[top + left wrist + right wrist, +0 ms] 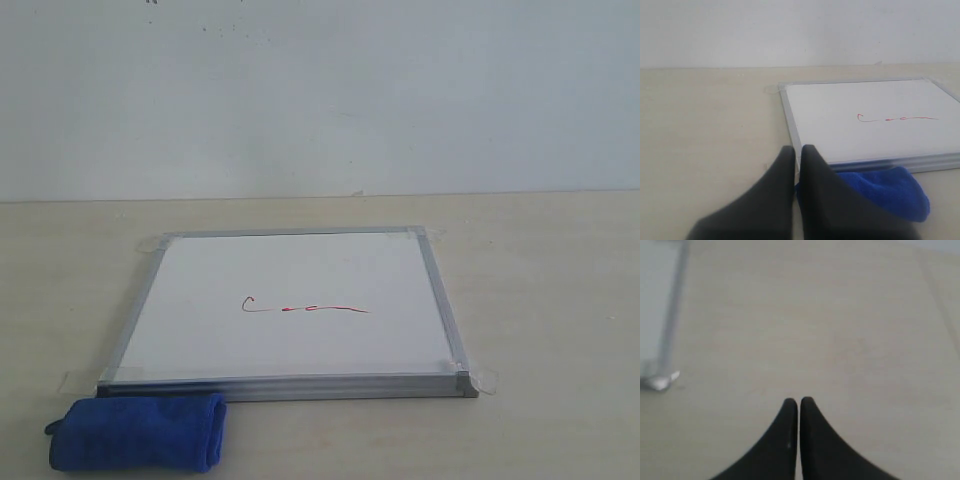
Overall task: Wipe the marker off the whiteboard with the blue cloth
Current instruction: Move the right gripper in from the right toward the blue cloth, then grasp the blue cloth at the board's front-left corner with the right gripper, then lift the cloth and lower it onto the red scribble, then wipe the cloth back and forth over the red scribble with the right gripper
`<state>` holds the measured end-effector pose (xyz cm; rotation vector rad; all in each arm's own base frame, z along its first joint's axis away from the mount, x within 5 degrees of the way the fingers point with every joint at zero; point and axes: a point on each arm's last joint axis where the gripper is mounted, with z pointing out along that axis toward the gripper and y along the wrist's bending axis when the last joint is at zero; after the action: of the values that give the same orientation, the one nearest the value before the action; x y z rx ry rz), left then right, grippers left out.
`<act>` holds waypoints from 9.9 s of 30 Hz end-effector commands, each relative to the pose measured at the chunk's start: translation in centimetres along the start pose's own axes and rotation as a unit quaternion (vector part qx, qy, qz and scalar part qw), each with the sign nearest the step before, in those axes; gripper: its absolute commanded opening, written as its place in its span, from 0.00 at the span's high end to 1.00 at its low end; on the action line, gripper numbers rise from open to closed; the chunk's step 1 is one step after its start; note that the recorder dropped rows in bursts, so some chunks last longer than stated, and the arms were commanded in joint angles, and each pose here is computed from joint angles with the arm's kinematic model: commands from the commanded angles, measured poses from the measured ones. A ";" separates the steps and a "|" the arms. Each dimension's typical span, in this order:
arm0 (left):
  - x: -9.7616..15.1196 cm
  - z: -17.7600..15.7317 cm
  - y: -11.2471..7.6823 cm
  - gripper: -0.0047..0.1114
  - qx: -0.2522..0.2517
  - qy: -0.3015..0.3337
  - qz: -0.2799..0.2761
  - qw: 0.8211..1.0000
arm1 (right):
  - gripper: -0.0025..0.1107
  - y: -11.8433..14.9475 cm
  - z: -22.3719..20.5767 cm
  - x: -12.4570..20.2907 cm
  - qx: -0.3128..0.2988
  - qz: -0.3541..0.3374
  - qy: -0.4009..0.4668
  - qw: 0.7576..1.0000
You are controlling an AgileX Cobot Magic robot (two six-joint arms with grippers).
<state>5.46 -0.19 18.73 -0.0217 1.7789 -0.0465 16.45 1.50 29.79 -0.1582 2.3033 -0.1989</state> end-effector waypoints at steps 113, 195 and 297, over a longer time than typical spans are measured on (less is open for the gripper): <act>0.0 0.0 0.0 0.93 0.002 -0.004 -0.001 1.000 | 0.98 36.5 10.1 -5.2 -0.404 -0.465 -0.014 0.788; 0.0 0.0 0.0 0.93 0.002 -0.004 -0.001 1.000 | 0.98 36.7 26.7 -6.8 -0.268 -0.335 0.162 0.889; 0.0 0.0 0.0 0.93 0.002 -0.004 -0.001 1.000 | 0.98 27.1 32.6 -6.8 -0.086 -0.275 0.286 0.914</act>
<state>5.46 -0.19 18.73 -0.0217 1.7789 -0.0465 43.54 29.07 11.99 -0.9836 2.6667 -0.1957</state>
